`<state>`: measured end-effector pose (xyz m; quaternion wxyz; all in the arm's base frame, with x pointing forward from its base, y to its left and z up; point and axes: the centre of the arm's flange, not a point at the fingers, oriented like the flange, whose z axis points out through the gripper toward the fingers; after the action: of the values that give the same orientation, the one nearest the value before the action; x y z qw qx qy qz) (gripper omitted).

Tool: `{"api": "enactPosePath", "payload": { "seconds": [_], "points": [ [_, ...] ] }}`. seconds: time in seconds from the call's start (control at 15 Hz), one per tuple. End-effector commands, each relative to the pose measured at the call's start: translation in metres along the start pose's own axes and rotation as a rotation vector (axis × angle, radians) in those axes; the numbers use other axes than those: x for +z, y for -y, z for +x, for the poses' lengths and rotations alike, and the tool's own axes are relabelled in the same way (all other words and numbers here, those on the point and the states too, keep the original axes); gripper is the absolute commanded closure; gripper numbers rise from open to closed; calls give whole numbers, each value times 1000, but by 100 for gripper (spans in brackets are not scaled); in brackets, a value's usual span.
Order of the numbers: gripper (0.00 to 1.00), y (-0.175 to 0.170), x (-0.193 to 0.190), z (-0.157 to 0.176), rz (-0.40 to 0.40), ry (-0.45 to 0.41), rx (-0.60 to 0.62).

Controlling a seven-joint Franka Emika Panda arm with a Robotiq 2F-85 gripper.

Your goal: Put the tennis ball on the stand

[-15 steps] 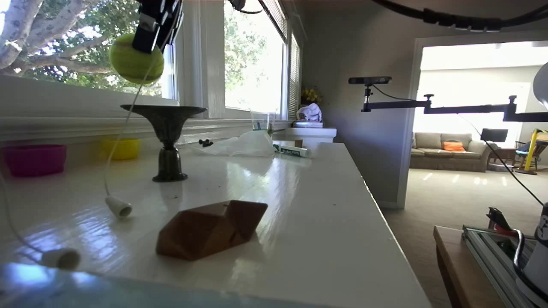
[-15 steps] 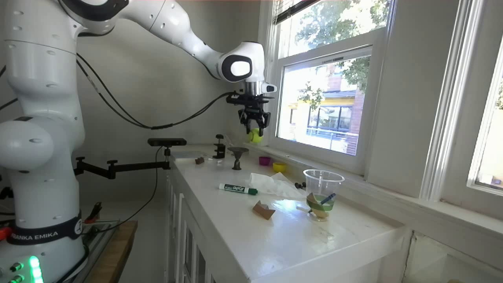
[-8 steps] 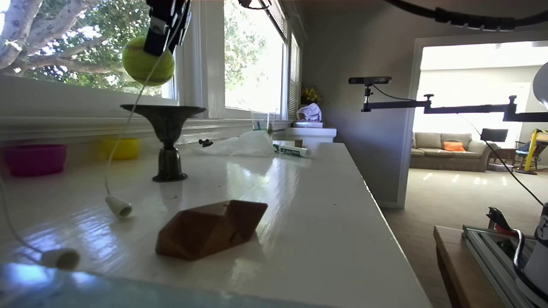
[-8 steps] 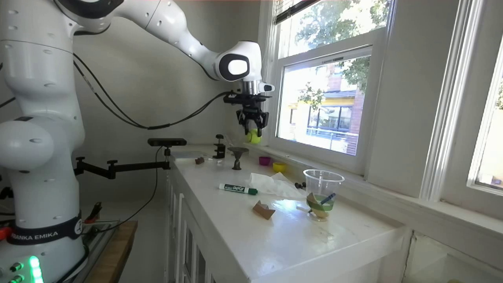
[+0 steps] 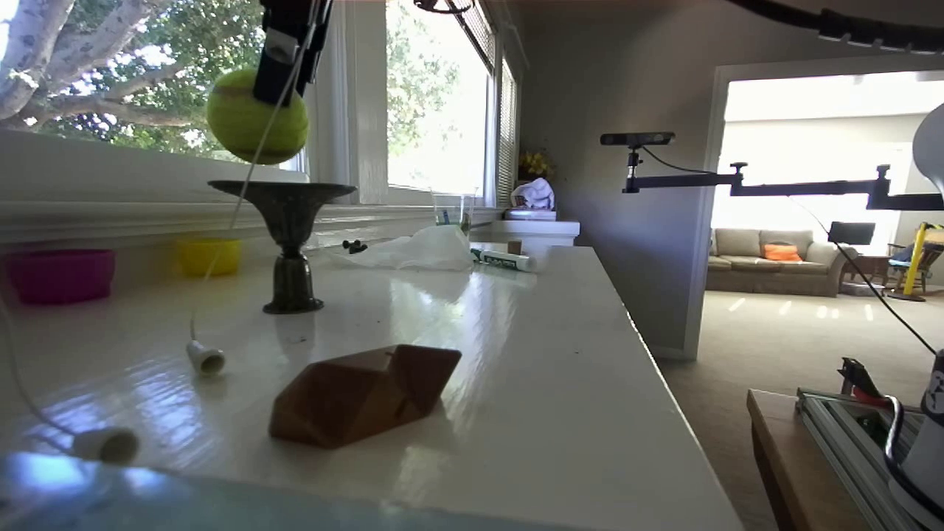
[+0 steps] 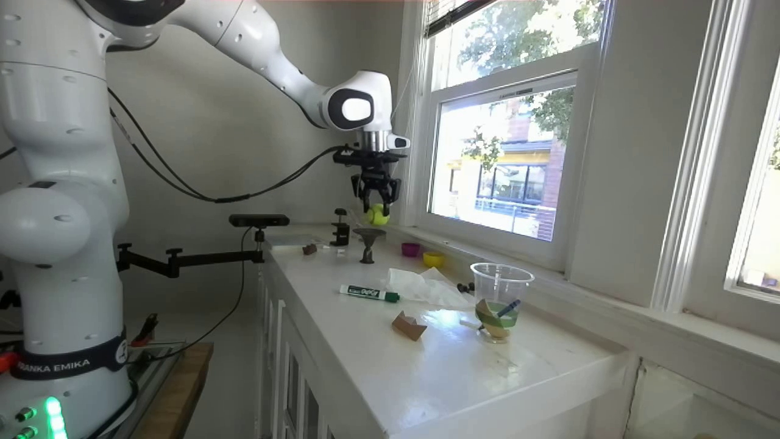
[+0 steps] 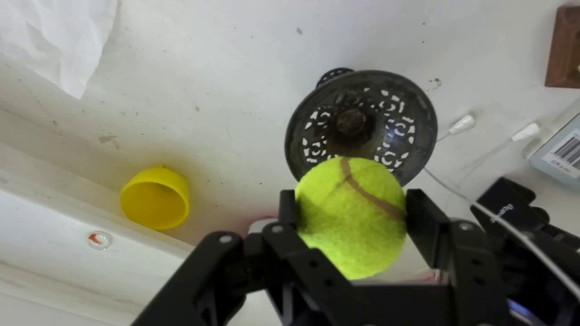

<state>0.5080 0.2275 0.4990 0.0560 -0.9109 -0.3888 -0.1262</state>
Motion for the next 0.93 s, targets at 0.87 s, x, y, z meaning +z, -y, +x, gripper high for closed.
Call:
{"api": "enactPosePath", "payload": {
  "seconds": [0.87],
  "points": [
    [63,19,15,-22,57,34,-35]
  ]
}}
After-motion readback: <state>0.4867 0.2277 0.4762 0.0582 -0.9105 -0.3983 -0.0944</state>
